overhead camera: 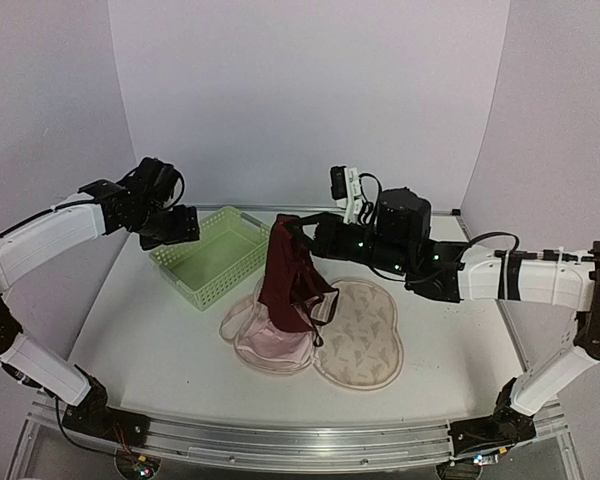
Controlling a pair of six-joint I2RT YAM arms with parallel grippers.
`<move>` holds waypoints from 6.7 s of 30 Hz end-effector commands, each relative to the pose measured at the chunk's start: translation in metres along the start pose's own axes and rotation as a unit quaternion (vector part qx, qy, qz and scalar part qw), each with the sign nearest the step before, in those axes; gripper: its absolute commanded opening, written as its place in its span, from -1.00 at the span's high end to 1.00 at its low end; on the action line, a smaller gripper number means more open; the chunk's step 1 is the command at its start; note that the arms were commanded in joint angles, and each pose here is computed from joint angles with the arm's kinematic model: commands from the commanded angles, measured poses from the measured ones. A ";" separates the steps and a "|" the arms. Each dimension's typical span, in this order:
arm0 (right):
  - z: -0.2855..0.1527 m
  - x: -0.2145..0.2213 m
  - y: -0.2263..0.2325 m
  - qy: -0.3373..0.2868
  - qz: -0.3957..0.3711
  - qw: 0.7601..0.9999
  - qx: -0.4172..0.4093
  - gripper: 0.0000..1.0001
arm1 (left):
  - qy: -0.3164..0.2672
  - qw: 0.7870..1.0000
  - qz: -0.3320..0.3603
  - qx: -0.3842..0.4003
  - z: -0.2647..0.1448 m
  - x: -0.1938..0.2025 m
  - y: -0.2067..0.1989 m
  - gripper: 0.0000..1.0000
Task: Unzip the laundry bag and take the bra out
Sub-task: Hold the bin at the center of the board, then place the bra in the bin, then pick up the bra from the laundry bag.
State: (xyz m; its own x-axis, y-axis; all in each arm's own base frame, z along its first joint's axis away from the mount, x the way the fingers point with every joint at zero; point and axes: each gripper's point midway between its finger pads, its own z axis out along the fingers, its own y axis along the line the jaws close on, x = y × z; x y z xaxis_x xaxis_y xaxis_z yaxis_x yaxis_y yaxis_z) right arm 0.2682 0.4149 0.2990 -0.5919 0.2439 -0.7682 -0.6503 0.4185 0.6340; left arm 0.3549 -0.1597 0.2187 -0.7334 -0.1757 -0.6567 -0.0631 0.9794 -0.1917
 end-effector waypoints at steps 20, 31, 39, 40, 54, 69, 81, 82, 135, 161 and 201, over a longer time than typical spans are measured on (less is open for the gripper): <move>-0.050 -0.046 0.094 -0.014 -0.081 0.985 -0.148 1.00 | 0.068 0.967 -0.123 0.210 0.013 0.010 -0.023 -0.56; -0.047 -0.076 0.115 -0.028 -0.099 0.983 -0.150 1.00 | 0.041 0.967 -0.214 0.136 0.032 -0.009 0.046 -0.57; -0.018 -0.100 0.103 -0.042 -0.095 0.991 -0.084 1.00 | 0.064 0.949 -0.300 0.066 0.057 0.012 0.087 -0.56; -0.013 -0.103 0.103 -0.043 -0.096 0.991 -0.077 1.00 | 0.070 0.947 -0.308 0.062 0.061 0.015 0.088 -0.55; 0.038 -0.142 0.108 -0.070 -0.087 0.993 -0.049 1.00 | 0.123 0.941 -0.311 0.046 0.096 0.043 0.090 -0.36; 0.077 -0.176 0.105 -0.096 -0.074 0.992 -0.043 1.00 | 0.149 0.940 -0.301 0.061 0.114 0.050 0.084 0.41; 0.110 -0.174 0.096 -0.101 -0.063 0.992 -0.051 1.00 | 0.153 0.942 -0.292 0.069 0.099 0.067 0.085 0.83; 0.113 -0.174 0.095 -0.101 -0.061 0.992 -0.051 1.00 | 0.153 0.941 -0.292 0.069 0.098 0.069 0.085 0.84; 0.260 0.100 -0.112 0.043 0.163 0.984 0.047 0.65 | 0.150 0.940 -0.289 0.099 0.082 0.078 0.080 1.00; 0.164 0.038 -0.038 0.052 0.115 0.992 0.020 -0.12 | 0.122 0.941 -0.303 0.087 0.081 0.063 0.084 1.00; -0.006 0.165 -0.167 0.226 0.065 0.941 0.244 -0.30 | 0.124 0.940 -0.300 0.101 0.083 0.061 0.079 1.00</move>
State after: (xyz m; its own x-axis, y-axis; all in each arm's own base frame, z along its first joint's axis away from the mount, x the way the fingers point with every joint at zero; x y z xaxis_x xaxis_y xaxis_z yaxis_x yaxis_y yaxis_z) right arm 0.2566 0.3509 0.0398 -0.8826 -0.0990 -0.4596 -0.3139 0.8518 0.4194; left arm 0.3401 -0.0942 0.0717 -0.7482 -0.6517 -0.1247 -0.4979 0.6757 -0.5436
